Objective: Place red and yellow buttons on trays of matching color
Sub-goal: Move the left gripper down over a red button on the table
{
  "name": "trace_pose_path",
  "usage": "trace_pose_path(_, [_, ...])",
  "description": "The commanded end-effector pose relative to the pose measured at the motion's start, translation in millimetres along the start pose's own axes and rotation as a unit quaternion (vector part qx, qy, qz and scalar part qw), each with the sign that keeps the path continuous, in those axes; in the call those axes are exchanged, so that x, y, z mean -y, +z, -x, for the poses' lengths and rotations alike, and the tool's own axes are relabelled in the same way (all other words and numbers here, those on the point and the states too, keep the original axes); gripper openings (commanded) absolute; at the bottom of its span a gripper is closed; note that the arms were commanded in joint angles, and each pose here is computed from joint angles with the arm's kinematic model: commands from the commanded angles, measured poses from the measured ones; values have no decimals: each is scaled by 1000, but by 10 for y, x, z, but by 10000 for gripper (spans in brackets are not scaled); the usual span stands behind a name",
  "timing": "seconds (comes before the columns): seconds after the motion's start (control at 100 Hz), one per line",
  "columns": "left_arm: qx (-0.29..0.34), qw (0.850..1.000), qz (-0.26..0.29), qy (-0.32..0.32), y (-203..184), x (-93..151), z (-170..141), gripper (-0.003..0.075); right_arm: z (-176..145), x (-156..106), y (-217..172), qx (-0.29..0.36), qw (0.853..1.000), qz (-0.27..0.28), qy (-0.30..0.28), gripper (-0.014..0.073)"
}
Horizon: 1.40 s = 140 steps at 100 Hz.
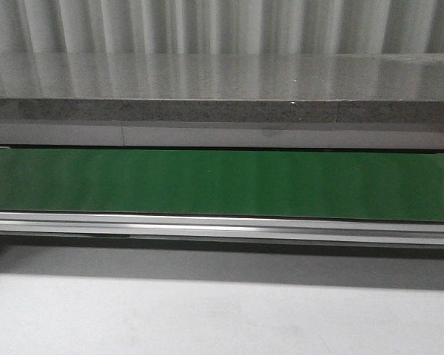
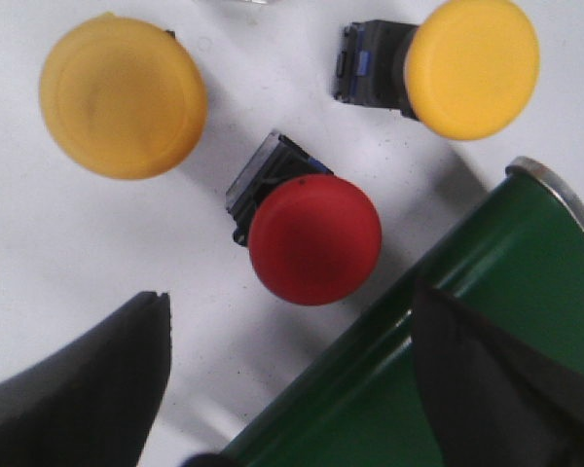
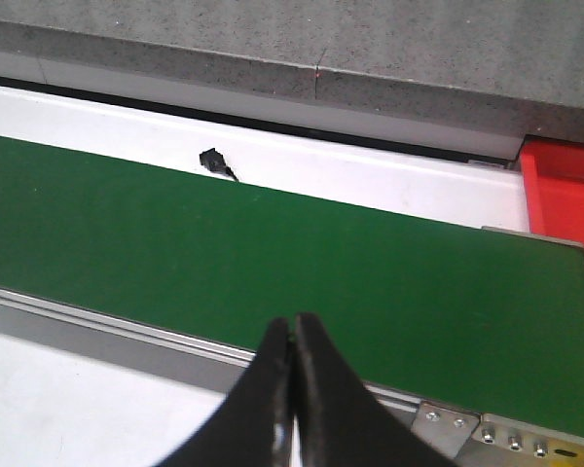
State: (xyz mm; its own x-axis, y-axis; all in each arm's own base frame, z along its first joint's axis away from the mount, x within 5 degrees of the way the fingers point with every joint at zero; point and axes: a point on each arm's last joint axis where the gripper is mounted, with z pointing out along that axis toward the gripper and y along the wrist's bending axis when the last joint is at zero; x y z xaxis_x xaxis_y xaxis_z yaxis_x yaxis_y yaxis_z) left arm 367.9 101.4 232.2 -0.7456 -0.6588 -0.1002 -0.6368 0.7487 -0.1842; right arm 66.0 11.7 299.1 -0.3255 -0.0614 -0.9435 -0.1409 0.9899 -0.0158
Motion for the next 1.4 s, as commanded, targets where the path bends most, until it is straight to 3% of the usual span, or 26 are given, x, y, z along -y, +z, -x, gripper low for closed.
trace_pose_path(0.0, [29,999,-21,-18,-215,57,56,501,133,13,-31,42,999,-7,-4,-66])
trace_pose_path(0.4, [27,999,-17,-36,2,70,167,492,133,13,-31,42,999,-7,-4,-66])
trace_pose_path(0.71, [40,998,-22,-36,6,79,193,241,133,13,-31,42,999,-7,-4,-66])
trace_pose_path(0.83, [41,998,-22,-35,6,80,195,209,133,13,-31,42,999,-7,-4,-66])
trace_pose_path(1.08, [67,996,-8,54,-249,60,139,209,133,13,-31,42,999,-7,-4,-66])
trace_pose_path(1.24, [115,985,27,127,-624,56,29,209,133,13,-31,42,999,-7,-4,-66])
trace_pose_path(1.39, [134,975,23,175,-920,80,-161,209,133,13,-31,42,999,-7,-4,-66])
